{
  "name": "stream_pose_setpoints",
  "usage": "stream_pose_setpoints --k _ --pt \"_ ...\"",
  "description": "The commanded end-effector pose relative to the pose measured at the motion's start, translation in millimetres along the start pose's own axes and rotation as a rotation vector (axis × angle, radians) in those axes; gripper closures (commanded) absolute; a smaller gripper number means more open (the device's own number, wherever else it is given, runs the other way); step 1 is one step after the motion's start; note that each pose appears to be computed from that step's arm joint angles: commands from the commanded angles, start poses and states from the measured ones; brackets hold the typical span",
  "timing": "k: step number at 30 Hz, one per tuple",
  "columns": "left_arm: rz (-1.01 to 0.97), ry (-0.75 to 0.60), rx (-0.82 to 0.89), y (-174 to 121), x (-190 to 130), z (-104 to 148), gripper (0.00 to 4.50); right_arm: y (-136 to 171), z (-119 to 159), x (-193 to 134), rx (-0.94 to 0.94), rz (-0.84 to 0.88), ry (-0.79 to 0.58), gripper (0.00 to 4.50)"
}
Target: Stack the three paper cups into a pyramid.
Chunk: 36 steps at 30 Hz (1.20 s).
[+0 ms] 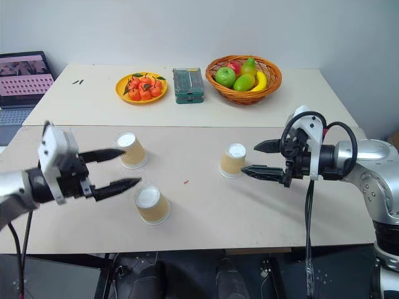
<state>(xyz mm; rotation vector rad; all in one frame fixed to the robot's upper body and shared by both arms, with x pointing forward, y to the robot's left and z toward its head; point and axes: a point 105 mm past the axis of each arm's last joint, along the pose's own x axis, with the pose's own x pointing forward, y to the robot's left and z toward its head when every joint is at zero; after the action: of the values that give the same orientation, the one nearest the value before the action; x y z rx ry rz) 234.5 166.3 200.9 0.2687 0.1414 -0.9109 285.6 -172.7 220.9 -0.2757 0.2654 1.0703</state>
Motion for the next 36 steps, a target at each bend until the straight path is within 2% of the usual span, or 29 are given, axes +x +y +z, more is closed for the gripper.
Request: stream_pose_setpoints --k 1,11,15,24,36 --pt "0.025 -0.061 0.122 -6.5 -2.2 7.7 0.00 2.8 12.2 -10.6 -0.048 0.009 -0.044 0.04" --pt "0.049 -0.109 0.163 -14.9 5.1 -5.3 0.00 6.6 23.7 -5.5 -0.067 0.024 -0.041 0.04" --pt "0.011 -0.083 0.205 -22.7 6.5 -13.2 0.00 6.4 25.5 -4.0 -0.067 0.022 -0.041 0.04" --pt "0.022 -0.081 0.156 -19.8 9.6 -26.9 0.00 1.5 18.1 -12.0 -0.066 0.001 -0.035 0.04" --pt "0.027 -0.077 0.097 -24.6 18.6 -43.7 0.00 3.5 29.9 -12.2 -0.090 -0.009 -0.035 0.04"
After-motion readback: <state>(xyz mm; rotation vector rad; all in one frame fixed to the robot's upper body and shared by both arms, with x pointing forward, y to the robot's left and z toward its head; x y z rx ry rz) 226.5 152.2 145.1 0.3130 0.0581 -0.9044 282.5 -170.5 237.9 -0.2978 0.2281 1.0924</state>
